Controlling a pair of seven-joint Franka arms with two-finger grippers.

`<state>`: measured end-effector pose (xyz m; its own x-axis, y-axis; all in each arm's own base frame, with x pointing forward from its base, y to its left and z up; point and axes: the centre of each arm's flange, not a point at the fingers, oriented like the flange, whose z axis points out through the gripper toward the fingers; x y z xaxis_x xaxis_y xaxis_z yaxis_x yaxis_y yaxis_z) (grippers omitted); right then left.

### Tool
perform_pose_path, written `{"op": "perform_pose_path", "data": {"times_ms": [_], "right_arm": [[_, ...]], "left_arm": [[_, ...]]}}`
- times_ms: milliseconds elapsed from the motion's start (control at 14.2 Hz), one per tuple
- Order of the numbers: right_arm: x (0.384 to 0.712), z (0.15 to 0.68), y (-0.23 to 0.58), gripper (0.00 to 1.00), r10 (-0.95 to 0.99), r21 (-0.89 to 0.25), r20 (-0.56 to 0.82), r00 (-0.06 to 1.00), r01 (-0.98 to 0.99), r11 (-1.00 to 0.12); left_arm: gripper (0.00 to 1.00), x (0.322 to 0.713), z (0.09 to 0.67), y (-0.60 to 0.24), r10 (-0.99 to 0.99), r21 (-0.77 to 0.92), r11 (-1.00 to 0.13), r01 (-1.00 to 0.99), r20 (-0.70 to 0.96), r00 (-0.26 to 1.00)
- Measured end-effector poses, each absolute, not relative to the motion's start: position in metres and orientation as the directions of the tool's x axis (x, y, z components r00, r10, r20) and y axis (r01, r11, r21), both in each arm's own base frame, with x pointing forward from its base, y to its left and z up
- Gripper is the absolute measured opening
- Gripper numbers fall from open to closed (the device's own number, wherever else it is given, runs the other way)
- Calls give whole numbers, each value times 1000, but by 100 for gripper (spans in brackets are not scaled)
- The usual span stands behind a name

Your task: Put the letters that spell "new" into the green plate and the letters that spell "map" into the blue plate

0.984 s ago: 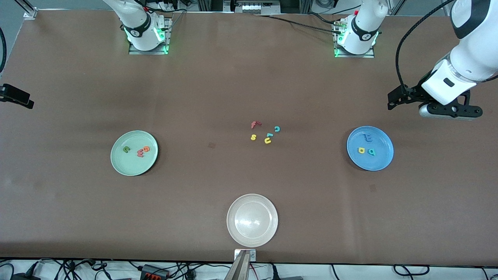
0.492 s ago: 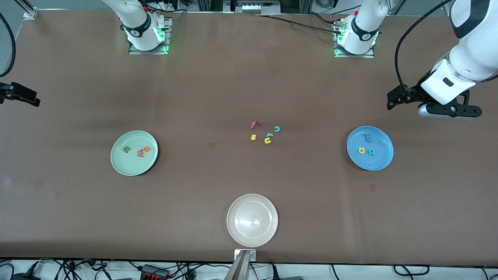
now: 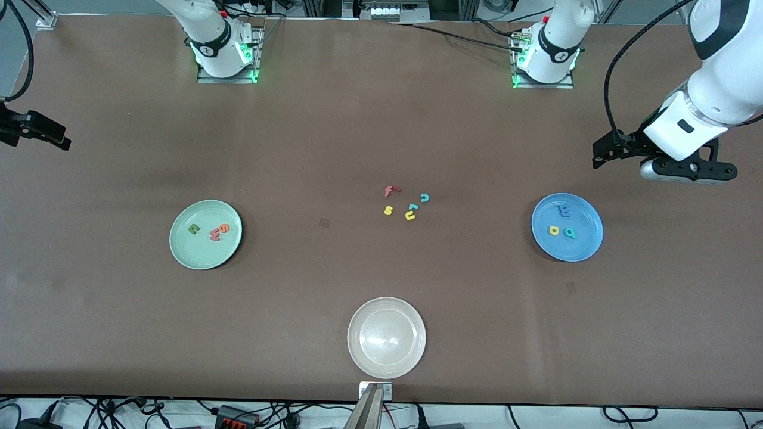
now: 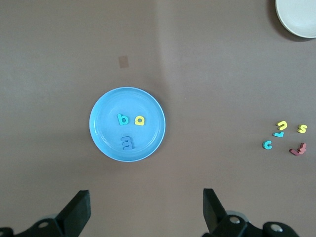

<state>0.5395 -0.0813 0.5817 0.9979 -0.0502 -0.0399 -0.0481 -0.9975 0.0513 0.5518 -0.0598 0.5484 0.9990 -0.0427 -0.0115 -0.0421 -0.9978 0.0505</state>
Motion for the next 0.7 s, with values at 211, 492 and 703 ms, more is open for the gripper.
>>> {"op": "perform_pose_path", "data": {"times_ms": [211,492,703], "right_arm": [[541,581,-70,100,-57,52,-40,998,-55,-997],[543,580,-48,100,-102,57,-37,994,-99,-993],[544,576,-49,100,-106,58,-43,993,-103,-993]], "left_arm": [[100,552,549,-60,-43,51,-998,-42,-11,999],[100,553,549,-63,-49,51,-998,-48,-11,999],[100,553,553,-66,-53,51,-997,-53,-3,999]]}}
